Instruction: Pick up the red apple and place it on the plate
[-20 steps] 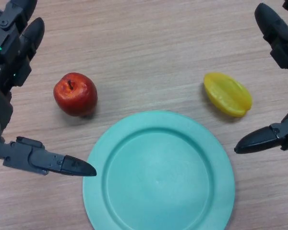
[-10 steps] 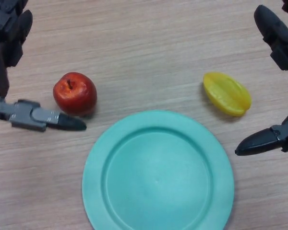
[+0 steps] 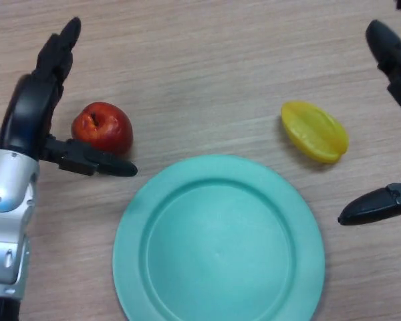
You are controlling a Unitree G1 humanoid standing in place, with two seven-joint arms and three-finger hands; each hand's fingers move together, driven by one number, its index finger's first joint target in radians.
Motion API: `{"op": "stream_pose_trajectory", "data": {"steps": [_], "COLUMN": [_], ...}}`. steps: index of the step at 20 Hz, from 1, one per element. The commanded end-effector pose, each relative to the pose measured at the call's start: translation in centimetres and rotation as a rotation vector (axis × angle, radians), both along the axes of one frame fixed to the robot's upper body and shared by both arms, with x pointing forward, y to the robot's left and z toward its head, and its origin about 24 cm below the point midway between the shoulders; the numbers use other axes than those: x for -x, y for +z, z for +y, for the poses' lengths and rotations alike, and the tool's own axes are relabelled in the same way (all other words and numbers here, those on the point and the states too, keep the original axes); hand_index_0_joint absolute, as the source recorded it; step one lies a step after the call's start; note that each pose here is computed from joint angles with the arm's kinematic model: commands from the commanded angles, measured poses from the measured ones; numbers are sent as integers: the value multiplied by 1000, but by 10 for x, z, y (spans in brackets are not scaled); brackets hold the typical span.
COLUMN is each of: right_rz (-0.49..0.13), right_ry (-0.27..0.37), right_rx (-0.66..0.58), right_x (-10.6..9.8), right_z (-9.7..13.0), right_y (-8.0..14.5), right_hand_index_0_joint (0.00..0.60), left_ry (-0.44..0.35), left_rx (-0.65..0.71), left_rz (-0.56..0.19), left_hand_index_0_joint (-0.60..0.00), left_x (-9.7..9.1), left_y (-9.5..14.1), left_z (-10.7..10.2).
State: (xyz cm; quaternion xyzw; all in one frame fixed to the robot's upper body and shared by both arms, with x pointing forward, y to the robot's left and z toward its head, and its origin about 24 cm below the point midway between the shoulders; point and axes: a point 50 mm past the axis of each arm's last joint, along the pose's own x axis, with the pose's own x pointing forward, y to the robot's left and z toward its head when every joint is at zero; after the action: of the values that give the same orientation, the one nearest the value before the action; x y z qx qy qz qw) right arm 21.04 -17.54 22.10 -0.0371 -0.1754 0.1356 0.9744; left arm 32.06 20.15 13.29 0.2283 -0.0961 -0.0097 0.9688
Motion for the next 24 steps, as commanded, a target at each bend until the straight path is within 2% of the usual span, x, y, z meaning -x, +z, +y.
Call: {"op": "stream_pose_trajectory", "data": {"steps": [1,2,4,5,6,7,8,9,10,11,13,14,15,16,17,18,19,20,22,23,24], "right_rz": [-193,-193,-194,-193,-192,-191,-190,-190,-190,-196,-204,-205,-207,-207,-209,-208,-209,-210,-211,-211,-210], "right_ry": [-43,-45,-47,-50,-52,-54,-57,-64,-71,-80,-85,-86,-89,-91,-92,-93,-94,-94,-93,-92,-90], "right_rx": [45,45,45,44,43,43,43,44,45,53,62,60,59,59,58,59,58,57,57,58,60], "right_x": [15,16,16,17,17,18,18,19,19,21,22,22,23,23,24,23,23,23,23,22,22], "right_z": [-7,-8,-8,-9,-10,-11,-11,-13,-14,-15,-15,-16,-16,-16,-17,-17,-17,-17,-16,-16,-15], "right_y": [24,24,24,24,24,24,24,25,26,27,27,28,29,28,29,29,28,29,29,29,29], "right_hand_index_0_joint": [0,0,0,0,50,200,299,449,550,600,600,600,600,600,600,600,600,600,400,251,149], "left_ry": [49,43,35,36,38,47,54,71,90,107,99,95,86,59,-4,-49,-109,-137,-159,-176,-198], "left_rx": [-54,-59,-76,-118,-143,-172,-196,-247,-287,-298,-281,-250,-214,-204,-185,-216,-249,-245,-233,-228,-226], "left_rz": [-251,-240,-233,-237,-237,-230,-222,-205,-200,-221,-285,-292,-327,-354,-388,-371,-304,-257,-222,-207,-199], "left_hand_index_0_joint": [0,0,-200,-350,-417,-467,-500,-550,-584,-600,-600,-600,-600,-600,-600,-600,-600,-600,-600,-600,-600], "left_x": [-3,-4,-5,-5,-6,-7,-7,-8,-9,-7,0,5,14,21,35,44,59,68,78,86,94], "left_y": [36,33,30,26,23,19,16,10,7,10,23,29,39,43,49,48,42,37,34,30,25], "left_z": [7,5,3,1,0,0,0,1,3,5,3,3,2,-2,-10,-15,-23,-28,-33,-37,-43]}}
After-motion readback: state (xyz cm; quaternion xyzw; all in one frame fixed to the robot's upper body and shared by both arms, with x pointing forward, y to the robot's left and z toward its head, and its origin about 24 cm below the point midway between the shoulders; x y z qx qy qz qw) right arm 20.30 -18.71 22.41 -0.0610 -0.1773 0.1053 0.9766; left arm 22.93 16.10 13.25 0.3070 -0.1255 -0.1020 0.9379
